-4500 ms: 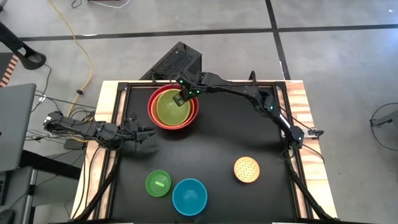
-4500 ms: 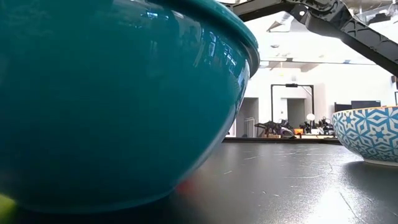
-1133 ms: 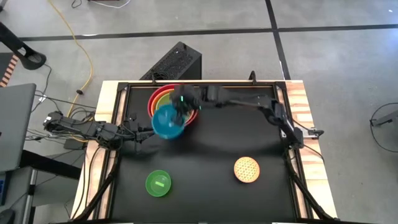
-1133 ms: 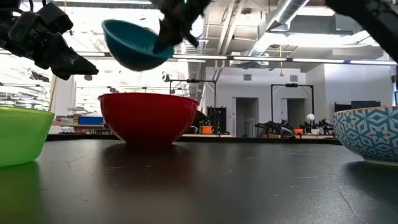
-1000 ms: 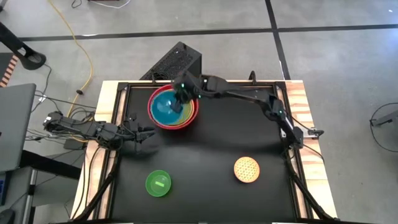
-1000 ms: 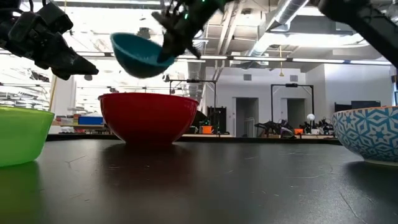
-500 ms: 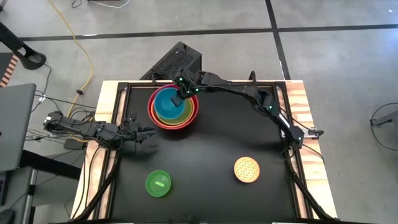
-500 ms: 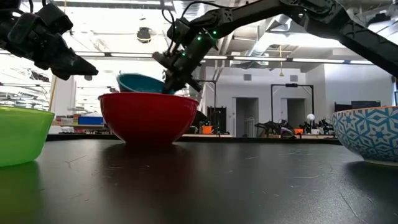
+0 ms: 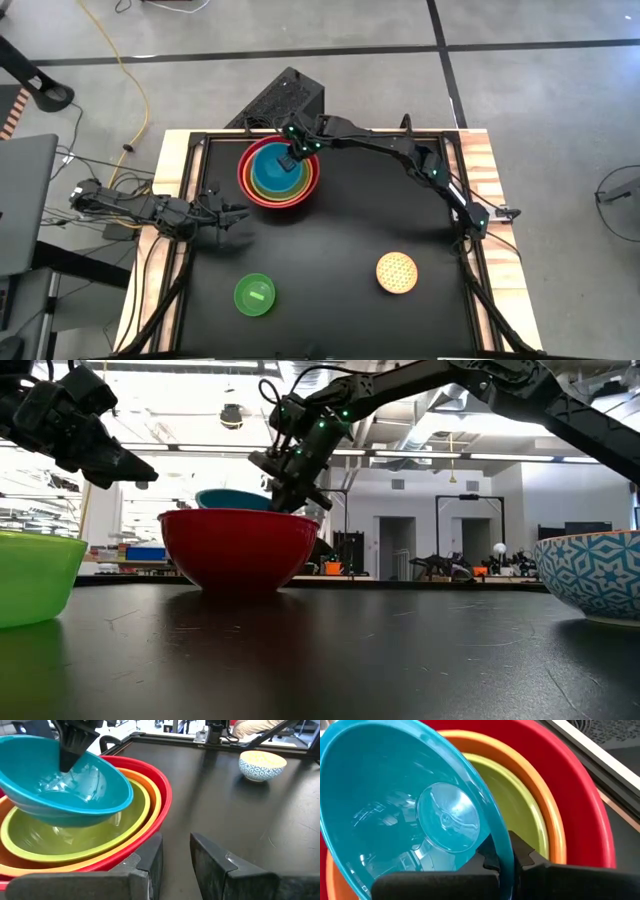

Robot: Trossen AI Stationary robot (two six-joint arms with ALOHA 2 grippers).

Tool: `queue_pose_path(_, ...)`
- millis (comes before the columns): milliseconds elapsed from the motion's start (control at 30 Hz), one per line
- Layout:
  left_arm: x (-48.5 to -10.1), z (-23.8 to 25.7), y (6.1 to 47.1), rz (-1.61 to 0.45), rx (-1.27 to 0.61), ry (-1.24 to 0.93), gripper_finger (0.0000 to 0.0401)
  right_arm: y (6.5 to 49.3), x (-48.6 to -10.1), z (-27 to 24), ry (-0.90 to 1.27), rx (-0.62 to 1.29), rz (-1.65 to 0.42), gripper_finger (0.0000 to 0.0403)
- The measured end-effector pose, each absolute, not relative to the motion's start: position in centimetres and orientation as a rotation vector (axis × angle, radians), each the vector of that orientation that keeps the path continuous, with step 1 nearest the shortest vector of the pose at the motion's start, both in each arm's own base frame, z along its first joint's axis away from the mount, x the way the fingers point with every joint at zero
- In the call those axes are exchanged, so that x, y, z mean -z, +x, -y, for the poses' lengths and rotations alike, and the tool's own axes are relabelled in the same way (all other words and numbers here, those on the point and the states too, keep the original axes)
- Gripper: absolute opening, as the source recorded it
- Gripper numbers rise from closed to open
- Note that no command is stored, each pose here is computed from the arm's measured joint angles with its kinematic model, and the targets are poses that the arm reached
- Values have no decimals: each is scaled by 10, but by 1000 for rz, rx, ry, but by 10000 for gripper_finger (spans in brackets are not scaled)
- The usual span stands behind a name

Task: Nest bowls inside each other
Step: Stack the blue bowl on top of the light green bowl

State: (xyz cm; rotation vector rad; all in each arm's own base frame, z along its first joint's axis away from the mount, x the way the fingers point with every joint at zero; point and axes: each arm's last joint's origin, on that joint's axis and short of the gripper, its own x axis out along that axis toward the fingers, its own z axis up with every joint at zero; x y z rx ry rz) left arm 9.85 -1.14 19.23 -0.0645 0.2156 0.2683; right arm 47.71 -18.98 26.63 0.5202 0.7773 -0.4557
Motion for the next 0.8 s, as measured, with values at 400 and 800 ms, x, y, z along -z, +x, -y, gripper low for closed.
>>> queue_pose_path(400, -192, 11, 99, -215, -268, -69, 87, 477, -261, 189, 518, 464, -789, 16)
queue_pose_path(800, -192, 11, 99, -215, -264, -73, 87, 478, -245, 187, 531, 501, -803, 17)
